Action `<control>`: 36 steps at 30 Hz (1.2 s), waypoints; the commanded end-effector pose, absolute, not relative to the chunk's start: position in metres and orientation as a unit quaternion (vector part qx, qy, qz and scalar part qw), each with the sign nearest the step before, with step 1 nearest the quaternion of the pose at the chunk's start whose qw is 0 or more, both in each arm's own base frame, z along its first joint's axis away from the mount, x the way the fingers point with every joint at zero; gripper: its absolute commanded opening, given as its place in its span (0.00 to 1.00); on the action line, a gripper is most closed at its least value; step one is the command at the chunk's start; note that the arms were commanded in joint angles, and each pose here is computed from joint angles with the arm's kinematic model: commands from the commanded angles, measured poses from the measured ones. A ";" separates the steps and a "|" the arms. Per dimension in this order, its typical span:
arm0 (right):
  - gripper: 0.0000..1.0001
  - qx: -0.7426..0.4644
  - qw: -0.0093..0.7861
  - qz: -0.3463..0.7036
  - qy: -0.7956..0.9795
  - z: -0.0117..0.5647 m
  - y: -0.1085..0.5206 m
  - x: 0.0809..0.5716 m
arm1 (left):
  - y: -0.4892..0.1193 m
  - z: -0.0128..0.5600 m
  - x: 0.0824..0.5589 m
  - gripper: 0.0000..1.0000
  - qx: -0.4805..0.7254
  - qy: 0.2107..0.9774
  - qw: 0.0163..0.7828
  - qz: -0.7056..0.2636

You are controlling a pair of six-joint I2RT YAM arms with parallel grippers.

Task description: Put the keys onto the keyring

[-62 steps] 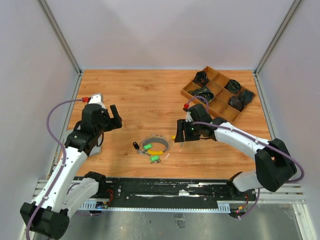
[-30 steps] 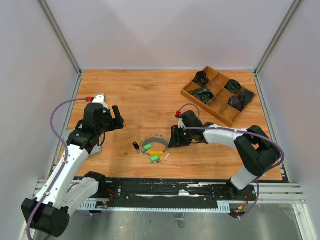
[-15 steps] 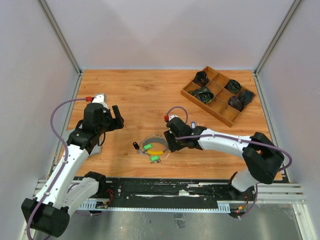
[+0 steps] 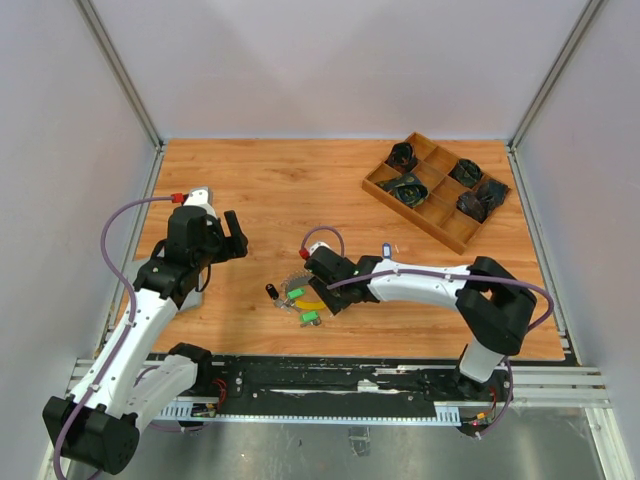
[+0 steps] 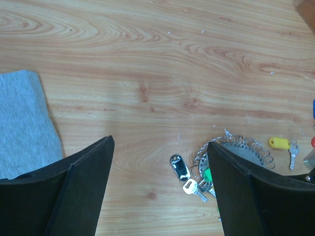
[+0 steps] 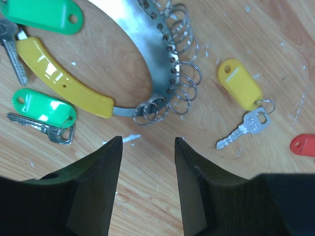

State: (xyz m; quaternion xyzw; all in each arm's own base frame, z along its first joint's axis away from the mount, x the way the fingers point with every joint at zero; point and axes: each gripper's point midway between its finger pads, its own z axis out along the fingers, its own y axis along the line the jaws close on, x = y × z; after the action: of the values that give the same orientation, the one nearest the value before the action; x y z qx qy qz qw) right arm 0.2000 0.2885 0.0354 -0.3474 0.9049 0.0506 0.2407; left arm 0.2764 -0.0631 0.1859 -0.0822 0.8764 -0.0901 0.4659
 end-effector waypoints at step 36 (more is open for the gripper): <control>0.33 -0.401 0.240 0.001 0.884 0.022 0.309 0.209 | -0.064 0.189 0.281 0.82 -0.079 0.871 0.475 -0.094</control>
State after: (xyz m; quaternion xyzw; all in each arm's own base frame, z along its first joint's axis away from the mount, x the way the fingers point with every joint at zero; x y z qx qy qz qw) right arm 0.2075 0.3022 0.0222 -0.3904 0.8909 0.0095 0.2321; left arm 0.2764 -0.0632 0.1852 -0.0820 0.8769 -0.0901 0.4649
